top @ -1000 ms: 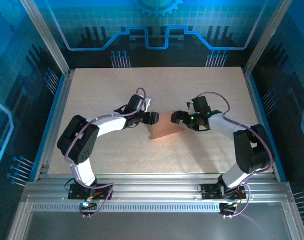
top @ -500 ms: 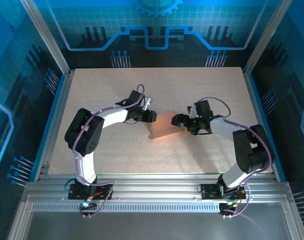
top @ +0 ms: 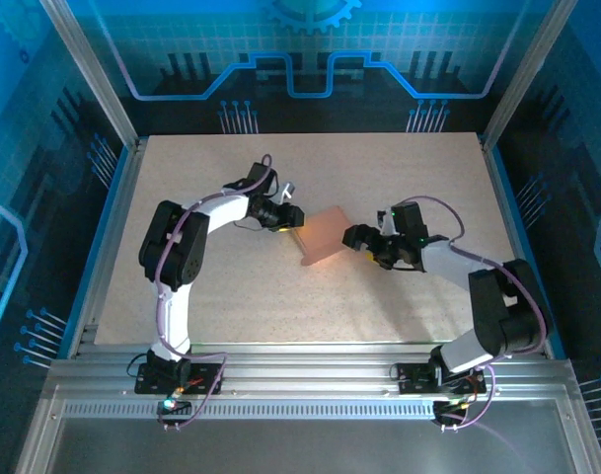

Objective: Fold the paper box

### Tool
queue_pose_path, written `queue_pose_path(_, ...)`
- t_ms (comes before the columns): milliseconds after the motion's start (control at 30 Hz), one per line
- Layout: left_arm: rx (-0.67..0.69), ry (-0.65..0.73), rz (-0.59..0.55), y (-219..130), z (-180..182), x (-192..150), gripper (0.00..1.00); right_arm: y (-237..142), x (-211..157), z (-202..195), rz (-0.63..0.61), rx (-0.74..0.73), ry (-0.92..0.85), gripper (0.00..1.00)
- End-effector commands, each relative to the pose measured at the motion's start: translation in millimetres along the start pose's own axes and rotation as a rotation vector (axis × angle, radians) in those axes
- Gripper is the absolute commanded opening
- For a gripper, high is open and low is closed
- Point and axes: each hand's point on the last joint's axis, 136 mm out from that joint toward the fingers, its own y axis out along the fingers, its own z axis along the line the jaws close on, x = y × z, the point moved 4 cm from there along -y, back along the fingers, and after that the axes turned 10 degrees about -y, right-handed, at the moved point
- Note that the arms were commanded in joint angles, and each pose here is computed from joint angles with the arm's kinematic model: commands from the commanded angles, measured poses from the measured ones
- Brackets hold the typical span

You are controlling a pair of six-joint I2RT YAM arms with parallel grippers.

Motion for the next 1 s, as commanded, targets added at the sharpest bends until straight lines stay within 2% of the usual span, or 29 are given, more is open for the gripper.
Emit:
queue_pose_path(0,0.049,-0.134,0.093,9,28,-12,0.41,0,3,7,-0.076,0.025,0.058,0.99)
queue_pose_path(300,-0.006,-0.201,0.129,11,37,-5,0.36,40,16,29,-0.069,0.161,0.143,1.0)
queue_pose_path(567,-0.062,-0.23,0.162,14,44,-2,0.35,65,27,33,-0.053,0.179,0.164,1.0)
queue_pose_path(867,-0.064,-0.245,0.156,9,53,2,0.32,79,31,34,-0.036,0.196,0.187,1.0)
queue_pose_path(967,-0.065,-0.238,0.155,9,52,2,0.33,83,35,38,-0.032,0.204,0.168,0.95)
